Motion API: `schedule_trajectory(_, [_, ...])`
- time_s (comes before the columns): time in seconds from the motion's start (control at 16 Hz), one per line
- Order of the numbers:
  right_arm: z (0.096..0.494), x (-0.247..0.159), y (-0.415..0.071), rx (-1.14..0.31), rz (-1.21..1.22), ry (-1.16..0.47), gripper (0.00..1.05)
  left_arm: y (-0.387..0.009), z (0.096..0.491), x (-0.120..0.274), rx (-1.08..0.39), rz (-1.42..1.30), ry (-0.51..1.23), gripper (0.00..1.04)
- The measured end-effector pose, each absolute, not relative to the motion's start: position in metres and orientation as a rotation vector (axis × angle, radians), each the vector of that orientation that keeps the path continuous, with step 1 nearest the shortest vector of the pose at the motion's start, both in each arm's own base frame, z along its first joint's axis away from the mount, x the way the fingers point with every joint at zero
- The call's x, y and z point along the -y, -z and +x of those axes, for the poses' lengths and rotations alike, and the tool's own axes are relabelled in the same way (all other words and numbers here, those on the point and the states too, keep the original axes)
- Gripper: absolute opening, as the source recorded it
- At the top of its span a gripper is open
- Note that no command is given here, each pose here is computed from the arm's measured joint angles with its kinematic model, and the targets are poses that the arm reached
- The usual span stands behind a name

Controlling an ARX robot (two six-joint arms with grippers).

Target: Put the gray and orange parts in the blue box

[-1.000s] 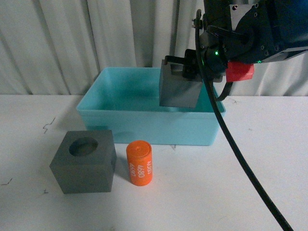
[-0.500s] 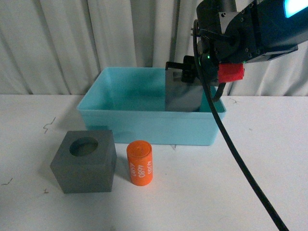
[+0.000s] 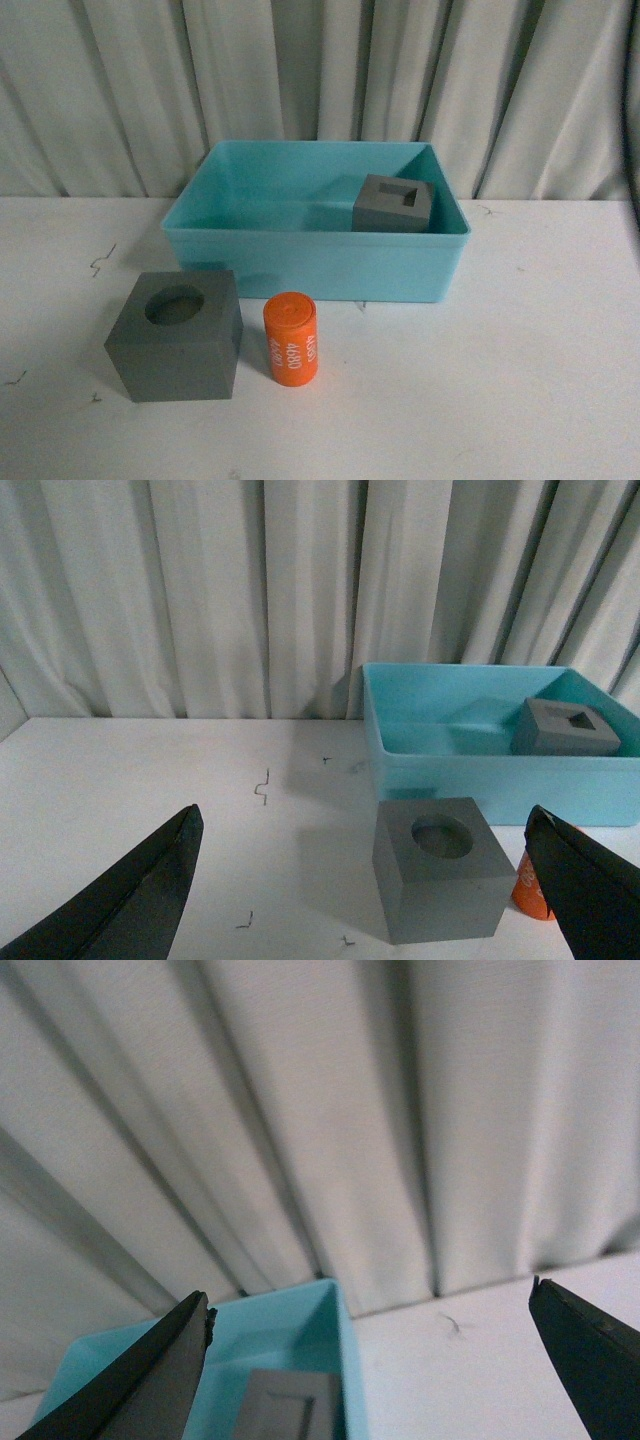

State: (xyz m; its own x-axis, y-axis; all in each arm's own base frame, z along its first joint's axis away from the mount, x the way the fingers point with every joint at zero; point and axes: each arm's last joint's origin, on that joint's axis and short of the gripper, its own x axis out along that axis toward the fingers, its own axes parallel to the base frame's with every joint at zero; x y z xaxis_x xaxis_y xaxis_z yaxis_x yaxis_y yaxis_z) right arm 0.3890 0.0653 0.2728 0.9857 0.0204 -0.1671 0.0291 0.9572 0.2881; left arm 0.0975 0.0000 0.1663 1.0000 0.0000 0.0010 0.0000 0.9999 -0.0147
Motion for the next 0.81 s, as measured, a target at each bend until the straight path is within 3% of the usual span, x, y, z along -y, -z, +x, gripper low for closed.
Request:
schedule_trajectory(0.19, [0.288, -0.025, -0.237, -0.315, 0.342, 0.104, 0.98, -0.166, 0.097, 0.0, 0.001, -0.015, 0.0, 0.98])
schedule_trajectory(0.25, [0.283, -0.027, -0.231, -0.328, 0.344, 0.095, 0.98, -0.166, 0.097, 0.0, 0.001, -0.015, 0.0, 0.98])
schedule_trajectory(0.31, [0.284, -0.027, -0.229, -0.222, 0.321, 0.05, 0.93, -0.166, 0.097, 0.0, 0.001, -0.015, 0.0, 0.98])
schedule_trajectory(0.38, [0.277, -0.026, -0.227, -0.108, 0.239, 0.009, 0.82, -0.166, 0.097, 0.0, 0.001, -0.015, -0.002, 0.98])
schedule_trajectory(0.56, [0.244, -0.018, -0.214, -0.001, 0.074, -0.001, 0.56, -0.166, 0.097, 0.0, 0.001, -0.015, -0.002, 0.98])
schedule_trajectory(0.62, [0.229, -0.014, -0.209, 0.012, 0.039, 0.006, 0.4, -0.166, 0.097, 0.0, 0.001, -0.015, -0.001, 0.98])
schedule_trajectory(0.81, [0.201, -0.003, -0.192, -0.011, 0.012, -0.009, 0.03, -0.166, 0.097, 0.0, 0.001, -0.015, -0.001, 0.98])
